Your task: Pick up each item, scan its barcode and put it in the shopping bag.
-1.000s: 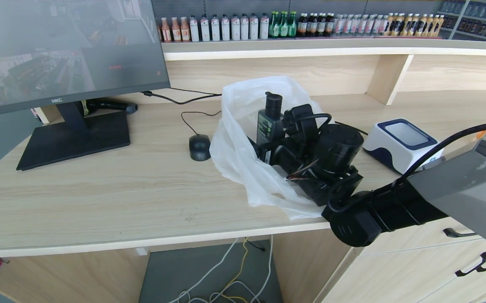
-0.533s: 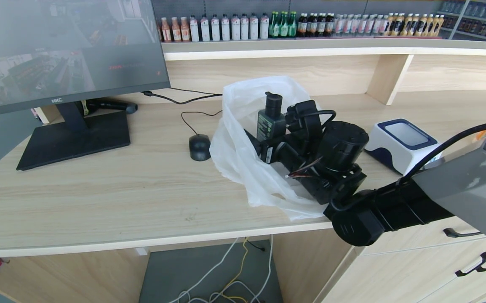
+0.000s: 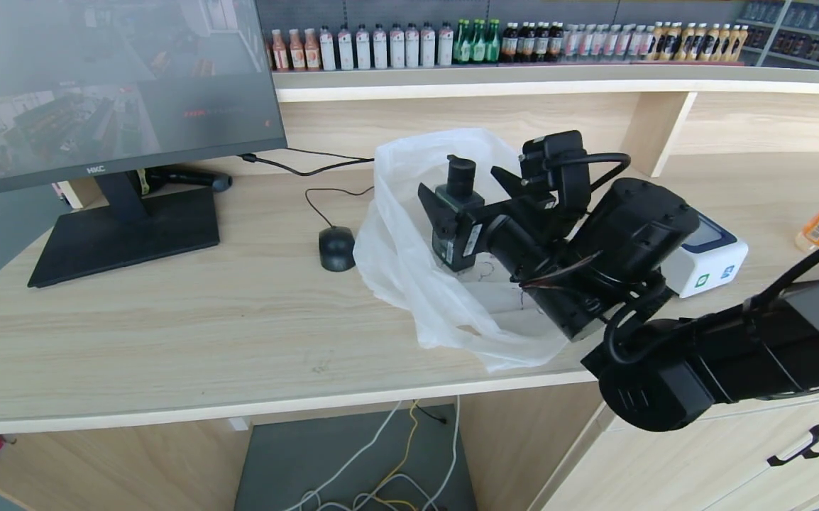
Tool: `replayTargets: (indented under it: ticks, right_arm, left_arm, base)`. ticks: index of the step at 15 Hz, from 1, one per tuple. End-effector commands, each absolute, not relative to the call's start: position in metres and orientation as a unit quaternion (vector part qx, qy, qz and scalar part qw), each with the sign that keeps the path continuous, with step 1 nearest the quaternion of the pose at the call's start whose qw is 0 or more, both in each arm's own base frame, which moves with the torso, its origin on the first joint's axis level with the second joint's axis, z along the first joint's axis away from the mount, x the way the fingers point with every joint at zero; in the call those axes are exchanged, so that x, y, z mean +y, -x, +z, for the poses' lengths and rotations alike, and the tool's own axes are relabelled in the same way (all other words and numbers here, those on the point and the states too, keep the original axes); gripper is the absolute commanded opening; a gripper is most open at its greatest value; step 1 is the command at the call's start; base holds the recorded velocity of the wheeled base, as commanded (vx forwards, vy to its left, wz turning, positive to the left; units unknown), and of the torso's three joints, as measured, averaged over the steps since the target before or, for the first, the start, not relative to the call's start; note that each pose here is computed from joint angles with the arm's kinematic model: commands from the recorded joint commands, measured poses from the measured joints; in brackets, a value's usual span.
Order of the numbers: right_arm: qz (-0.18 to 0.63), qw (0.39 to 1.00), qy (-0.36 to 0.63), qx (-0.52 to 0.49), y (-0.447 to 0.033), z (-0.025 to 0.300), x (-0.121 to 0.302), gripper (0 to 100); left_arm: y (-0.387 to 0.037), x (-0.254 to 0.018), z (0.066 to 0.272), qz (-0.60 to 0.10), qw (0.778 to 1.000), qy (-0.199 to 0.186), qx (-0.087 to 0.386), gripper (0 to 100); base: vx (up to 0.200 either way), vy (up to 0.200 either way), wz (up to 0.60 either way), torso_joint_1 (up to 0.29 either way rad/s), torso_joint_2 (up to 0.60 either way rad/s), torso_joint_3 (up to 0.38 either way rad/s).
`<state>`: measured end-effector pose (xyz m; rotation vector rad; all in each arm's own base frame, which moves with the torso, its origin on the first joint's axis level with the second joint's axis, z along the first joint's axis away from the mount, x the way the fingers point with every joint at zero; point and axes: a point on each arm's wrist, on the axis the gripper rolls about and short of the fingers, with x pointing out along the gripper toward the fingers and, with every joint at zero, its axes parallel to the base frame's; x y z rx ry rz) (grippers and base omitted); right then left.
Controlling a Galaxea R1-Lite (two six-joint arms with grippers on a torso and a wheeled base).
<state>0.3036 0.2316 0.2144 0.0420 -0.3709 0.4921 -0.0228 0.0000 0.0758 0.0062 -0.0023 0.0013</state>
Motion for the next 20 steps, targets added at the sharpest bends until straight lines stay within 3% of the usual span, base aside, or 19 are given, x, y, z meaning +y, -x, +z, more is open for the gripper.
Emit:
replayTargets:
  ticks: [1, 6, 11, 14, 20]
  right_arm:
    - [0.242, 0.949, -0.028, -0.201, -0.28, 0.227, 0.216, 100]
    - [0.239, 0.936, -0.053, -0.253, -0.268, 0.225, 0.209, 100]
    - [0.239, 0.937, -0.054, -0.25, -0.259, 0.225, 0.202, 100]
    - [0.241, 0.936, -0.056, -0.249, -0.257, 0.225, 0.203, 100]
    - [0.251, 0.933, -0.062, -0.25, -0.251, 0.226, 0.207, 100]
  left_arm:
    - [0.023, 0.0, 0.076, 0.001, 1.0, -0.003, -0.002, 100]
    - [0.023, 0.0, 0.076, 0.001, 1.0, -0.004, -0.002, 100]
    - [0.023, 0.0, 0.076, 0.001, 1.0, 0.001, -0.002, 100]
    - [0.023, 0.0, 0.076, 0.001, 1.0, 0.001, -0.002, 100]
    - [0.023, 0.0, 0.076, 0.001, 1.0, 0.001, -0.002, 100]
  base:
    - [0.0, 0.0, 0.0, 0.0, 0.0, 0.0]
    - [0.0, 0.0, 0.0, 0.0, 0.0, 0.0]
    - [0.0, 0.0, 0.0, 0.0, 0.0, 0.0]
    - [-0.2, 0.2, 0.0, 0.015, 0.0, 0.002]
    - [0.0, 0.0, 0.0, 0.0, 0.0, 0.0]
